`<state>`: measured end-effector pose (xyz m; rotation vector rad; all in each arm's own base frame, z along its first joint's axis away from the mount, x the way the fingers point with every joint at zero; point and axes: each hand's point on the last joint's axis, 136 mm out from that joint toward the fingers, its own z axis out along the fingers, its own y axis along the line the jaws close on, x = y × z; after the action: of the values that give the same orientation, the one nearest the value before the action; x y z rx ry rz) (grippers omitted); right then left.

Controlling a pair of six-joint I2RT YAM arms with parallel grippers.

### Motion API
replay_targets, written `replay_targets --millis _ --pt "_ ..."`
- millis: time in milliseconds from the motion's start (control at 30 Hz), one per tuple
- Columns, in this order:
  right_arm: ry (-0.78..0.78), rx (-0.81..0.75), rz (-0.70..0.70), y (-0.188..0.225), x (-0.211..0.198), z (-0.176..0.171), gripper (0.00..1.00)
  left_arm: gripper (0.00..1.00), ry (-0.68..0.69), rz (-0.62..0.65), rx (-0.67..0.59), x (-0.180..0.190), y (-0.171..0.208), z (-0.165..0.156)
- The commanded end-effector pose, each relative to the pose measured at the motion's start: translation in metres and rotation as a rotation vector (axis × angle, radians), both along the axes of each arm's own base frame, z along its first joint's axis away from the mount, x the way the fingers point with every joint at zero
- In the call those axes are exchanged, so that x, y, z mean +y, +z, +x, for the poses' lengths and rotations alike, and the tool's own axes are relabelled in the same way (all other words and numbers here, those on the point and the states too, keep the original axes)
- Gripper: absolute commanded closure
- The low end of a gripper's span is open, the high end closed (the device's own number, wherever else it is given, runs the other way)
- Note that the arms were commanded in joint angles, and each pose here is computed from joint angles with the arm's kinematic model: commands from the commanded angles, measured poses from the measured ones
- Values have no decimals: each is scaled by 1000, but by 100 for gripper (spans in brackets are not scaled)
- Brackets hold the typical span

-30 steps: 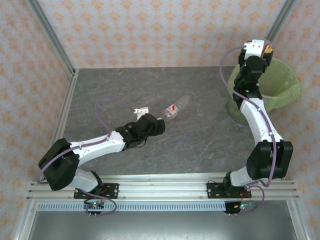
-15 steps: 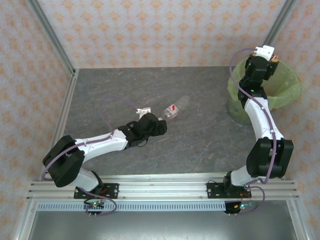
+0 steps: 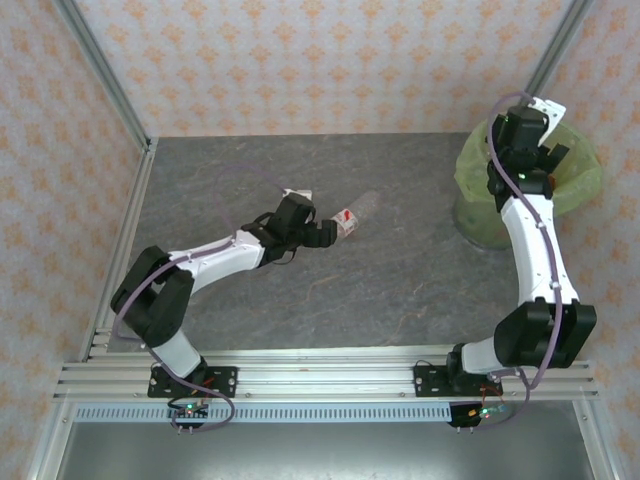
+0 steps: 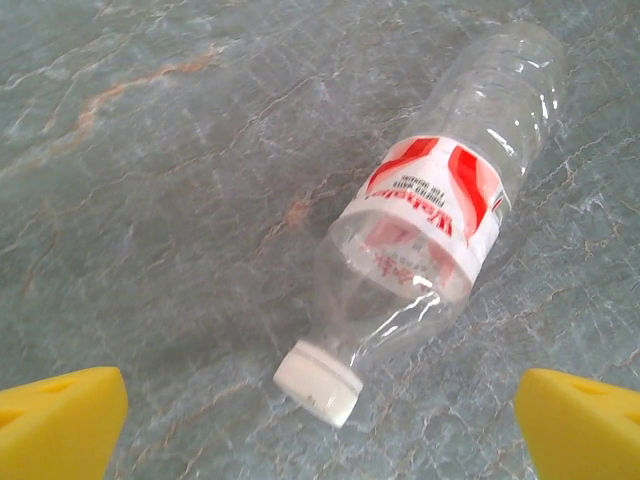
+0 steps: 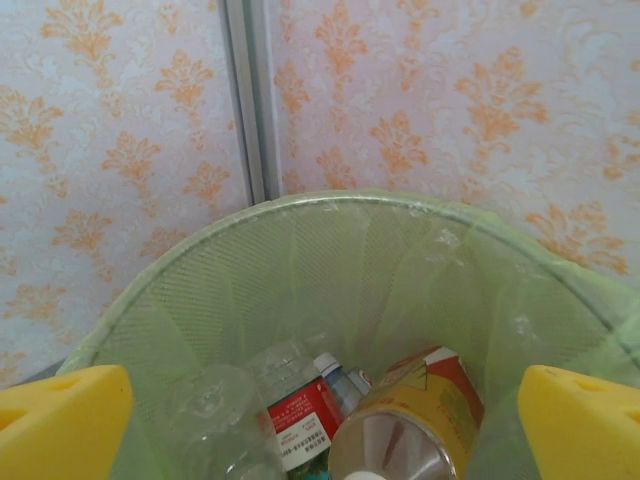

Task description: Put the plastic bottles in the bin

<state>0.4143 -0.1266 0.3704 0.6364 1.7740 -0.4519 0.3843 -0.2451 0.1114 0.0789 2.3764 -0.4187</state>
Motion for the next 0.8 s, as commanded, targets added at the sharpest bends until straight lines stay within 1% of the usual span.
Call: replay_targets --millis 0,133,200,267,367,500,633,667,767 --pt "5 -36 66 16 5 -20 1 0 -78 15 -20 -9 5 10" --pt "126 -48 133 19 29 -23 1 0 -59 -6 0 -11 -1 23" --pt "188 -69 159 24 46 -25 1 0 -47 -82 41 -12 -5 31" --pt "244 -82 174 25 64 -27 1 0 -51 -144 51 -15 -4 37" --pt "320 -87 193 24 90 -28 1 0 -70 -152 43 -19 -1 41" --pt "431 -96 249 21 122 -28 1 0 -126 -202 57 -35 1 45" --pt "532 -89 290 17 153 -29 1 0 -125 -212 90 -41 -9 49" --pt "557 -85 303 15 162 -29 1 0 -123 -209 116 -42 -22 50" --pt "653 -44 323 5 191 -31 1 0 -129 -242 149 -50 -28 51"
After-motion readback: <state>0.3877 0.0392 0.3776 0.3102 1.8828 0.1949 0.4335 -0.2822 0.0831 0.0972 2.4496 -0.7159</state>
